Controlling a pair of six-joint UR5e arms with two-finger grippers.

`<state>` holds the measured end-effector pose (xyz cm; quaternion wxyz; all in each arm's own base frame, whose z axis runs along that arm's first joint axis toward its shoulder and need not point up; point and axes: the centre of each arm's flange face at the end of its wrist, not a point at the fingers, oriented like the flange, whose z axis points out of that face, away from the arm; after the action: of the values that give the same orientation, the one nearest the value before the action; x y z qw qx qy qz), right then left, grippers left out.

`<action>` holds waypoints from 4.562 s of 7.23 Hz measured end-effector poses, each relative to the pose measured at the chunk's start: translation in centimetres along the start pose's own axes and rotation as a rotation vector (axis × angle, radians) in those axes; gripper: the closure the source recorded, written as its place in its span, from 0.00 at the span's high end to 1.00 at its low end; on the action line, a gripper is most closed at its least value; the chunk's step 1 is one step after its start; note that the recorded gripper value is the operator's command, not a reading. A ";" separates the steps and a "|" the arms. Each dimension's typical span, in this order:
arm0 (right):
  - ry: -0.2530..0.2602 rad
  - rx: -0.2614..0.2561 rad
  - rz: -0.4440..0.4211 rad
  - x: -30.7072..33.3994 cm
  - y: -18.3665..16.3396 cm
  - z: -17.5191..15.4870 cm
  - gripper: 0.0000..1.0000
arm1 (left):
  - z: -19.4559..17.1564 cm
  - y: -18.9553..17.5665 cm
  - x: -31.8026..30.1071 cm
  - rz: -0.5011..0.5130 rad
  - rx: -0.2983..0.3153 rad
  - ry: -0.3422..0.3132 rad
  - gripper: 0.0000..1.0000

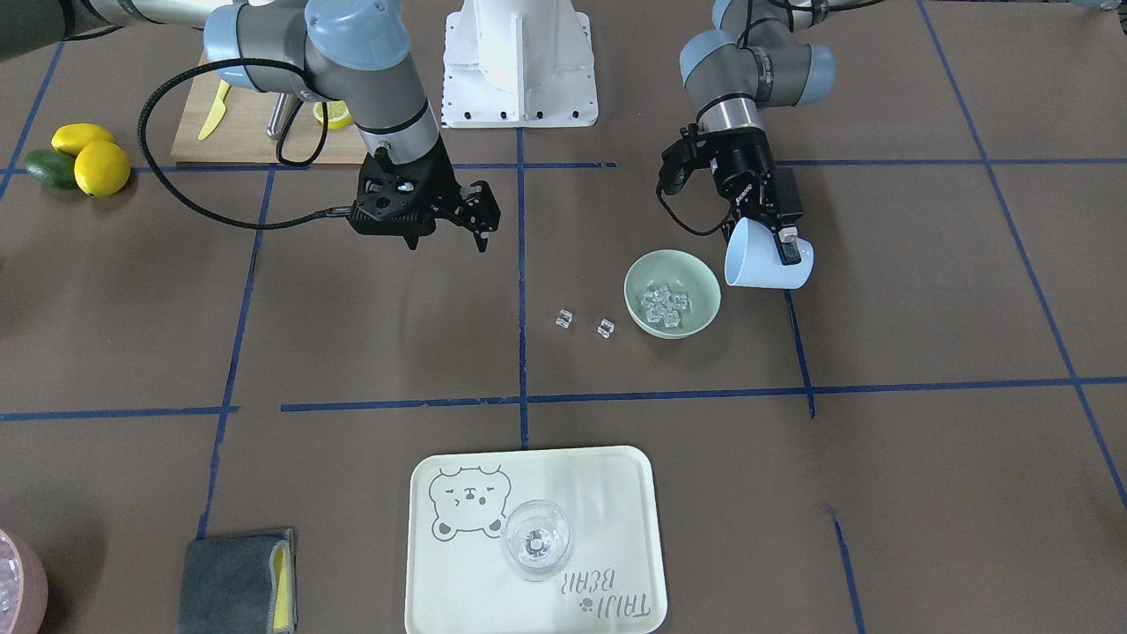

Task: Pour ice into bowl

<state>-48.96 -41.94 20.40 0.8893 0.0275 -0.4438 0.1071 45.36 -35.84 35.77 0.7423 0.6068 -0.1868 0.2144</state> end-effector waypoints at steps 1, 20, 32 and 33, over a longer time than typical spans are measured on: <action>-0.001 0.000 0.000 0.0 0.0 0.0 1.00 | -0.1 0.0 -0.1 -0.109 0.015 0.020 0.00; -0.014 -0.001 0.061 -12.2 0.0 4.4 1.00 | 1.4 31.9 1.1 -1.293 -0.085 0.392 0.00; 0.006 0.024 0.066 -19.2 2.9 8.2 1.00 | 2.6 33.2 2.1 -1.315 -0.141 0.482 1.00; 0.007 0.026 0.066 -19.3 2.8 8.3 1.00 | 2.3 33.2 1.2 -1.320 -0.139 0.489 1.00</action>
<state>-67.32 -43.58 9.99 0.8865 0.0241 -0.4397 0.1422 28.23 -32.30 64.16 0.7749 0.4790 0.3790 -0.1628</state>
